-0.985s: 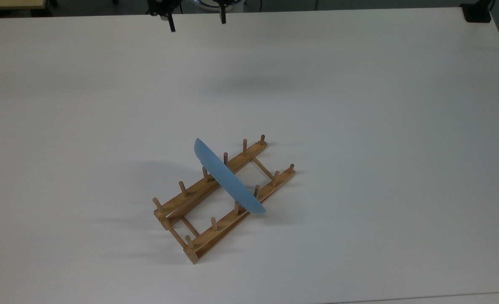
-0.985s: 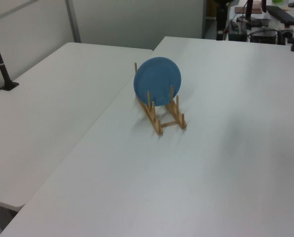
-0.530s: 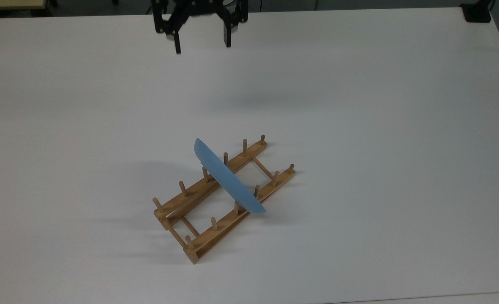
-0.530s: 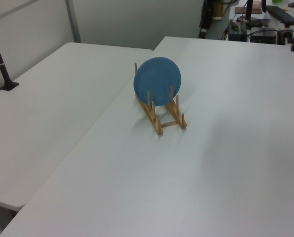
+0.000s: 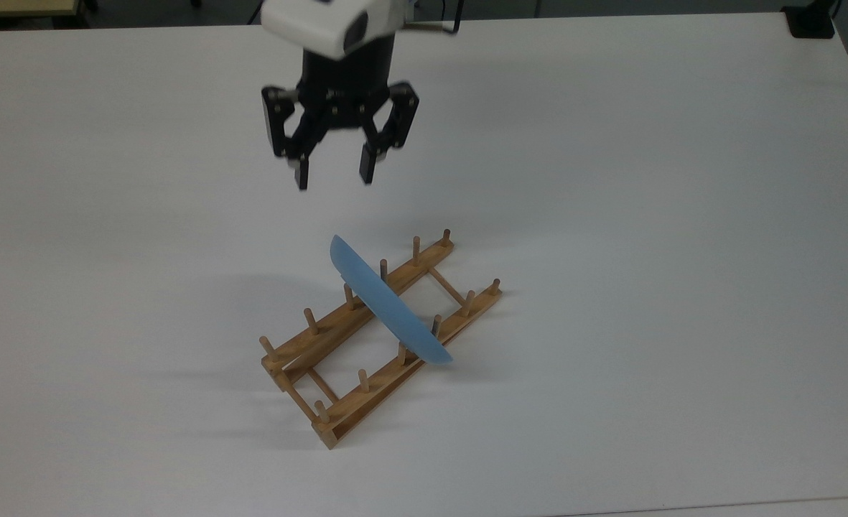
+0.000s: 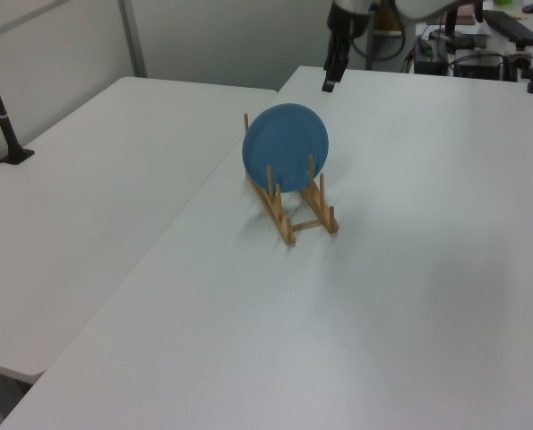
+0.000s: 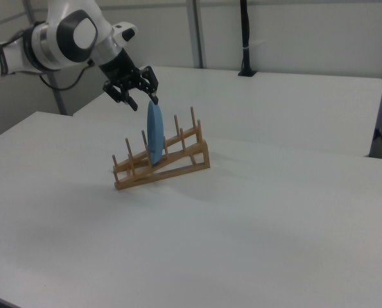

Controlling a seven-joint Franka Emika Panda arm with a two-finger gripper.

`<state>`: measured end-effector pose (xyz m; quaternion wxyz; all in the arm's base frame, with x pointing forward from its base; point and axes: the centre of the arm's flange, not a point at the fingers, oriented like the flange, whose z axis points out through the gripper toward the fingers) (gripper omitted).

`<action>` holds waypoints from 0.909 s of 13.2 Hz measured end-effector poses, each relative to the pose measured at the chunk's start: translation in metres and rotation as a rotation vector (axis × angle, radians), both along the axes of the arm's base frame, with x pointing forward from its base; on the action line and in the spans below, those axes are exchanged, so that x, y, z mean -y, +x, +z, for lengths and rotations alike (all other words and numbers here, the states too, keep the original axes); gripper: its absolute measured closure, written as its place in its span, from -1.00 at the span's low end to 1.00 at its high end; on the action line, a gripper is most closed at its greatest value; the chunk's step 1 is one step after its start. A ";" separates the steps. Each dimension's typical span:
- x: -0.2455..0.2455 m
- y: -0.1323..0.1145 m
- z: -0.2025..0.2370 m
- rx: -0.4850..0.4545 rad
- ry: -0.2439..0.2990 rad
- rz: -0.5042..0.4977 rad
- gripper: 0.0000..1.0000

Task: Pick plate from plate rack
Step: 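Move the open gripper down toward the rim of the blue plate, then close the gripper on the rim of the blue plate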

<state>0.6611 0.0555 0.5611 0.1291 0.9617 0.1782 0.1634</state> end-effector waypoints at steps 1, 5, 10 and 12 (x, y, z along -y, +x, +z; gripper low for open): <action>-0.006 0.007 -0.011 0.014 -0.038 0.005 -0.34; -0.033 0.019 -0.041 0.048 -0.122 -0.006 0.23; -0.039 0.019 -0.043 0.055 -0.153 0.010 0.35; -0.042 0.022 -0.049 0.063 -0.156 0.015 0.34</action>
